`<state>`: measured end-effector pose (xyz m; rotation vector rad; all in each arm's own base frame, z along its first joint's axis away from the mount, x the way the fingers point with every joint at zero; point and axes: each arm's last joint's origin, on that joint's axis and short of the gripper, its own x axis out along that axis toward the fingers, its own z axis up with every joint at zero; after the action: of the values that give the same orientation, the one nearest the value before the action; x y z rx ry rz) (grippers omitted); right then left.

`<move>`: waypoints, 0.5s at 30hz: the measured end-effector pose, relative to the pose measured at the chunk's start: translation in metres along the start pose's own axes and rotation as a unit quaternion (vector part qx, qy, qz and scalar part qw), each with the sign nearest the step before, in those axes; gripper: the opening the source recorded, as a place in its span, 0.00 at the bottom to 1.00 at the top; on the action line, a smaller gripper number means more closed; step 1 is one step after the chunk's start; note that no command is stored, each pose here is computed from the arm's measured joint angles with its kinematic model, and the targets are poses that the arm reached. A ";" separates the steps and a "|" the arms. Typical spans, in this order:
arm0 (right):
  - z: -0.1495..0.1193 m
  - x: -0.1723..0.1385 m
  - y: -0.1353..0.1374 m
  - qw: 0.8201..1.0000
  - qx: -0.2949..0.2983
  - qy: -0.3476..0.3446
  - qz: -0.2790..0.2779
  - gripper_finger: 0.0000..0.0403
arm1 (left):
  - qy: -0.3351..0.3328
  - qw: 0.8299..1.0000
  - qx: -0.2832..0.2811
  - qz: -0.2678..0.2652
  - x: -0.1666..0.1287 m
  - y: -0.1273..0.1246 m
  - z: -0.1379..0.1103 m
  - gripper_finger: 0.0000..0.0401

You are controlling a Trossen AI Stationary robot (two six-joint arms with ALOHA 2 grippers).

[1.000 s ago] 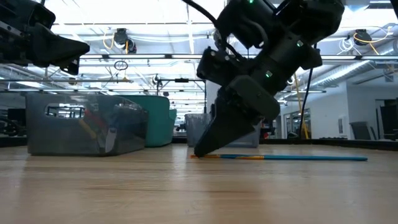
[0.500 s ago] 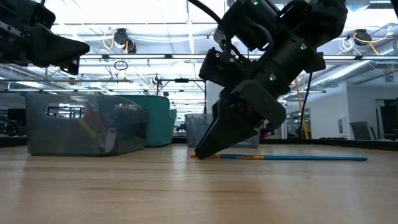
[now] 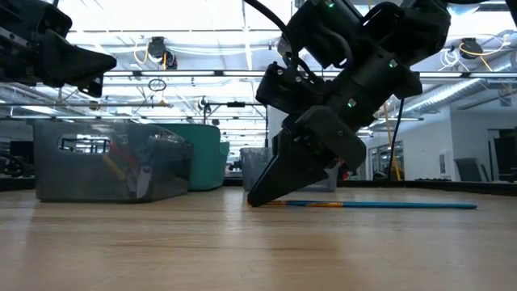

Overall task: Pick & Place Paint Supplies
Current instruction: Put the blue paintbrush into the top black bin

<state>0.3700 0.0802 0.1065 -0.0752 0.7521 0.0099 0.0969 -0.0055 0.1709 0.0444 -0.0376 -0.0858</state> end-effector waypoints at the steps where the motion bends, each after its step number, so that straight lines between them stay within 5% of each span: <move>1: 0.000 0.000 0.000 1.000 0.000 0.000 0.002 0.28 | 0.000 1.000 0.000 0.000 0.000 0.000 0.000 0.08; 15: 0.000 0.001 -0.001 1.000 -0.009 -0.002 0.002 0.03 | 0.000 1.000 0.000 0.000 0.000 0.000 0.000 0.08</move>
<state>0.3708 0.0789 0.1060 -0.0909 0.7488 0.0196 0.0969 -0.0055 0.1709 0.0444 -0.0379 -0.0855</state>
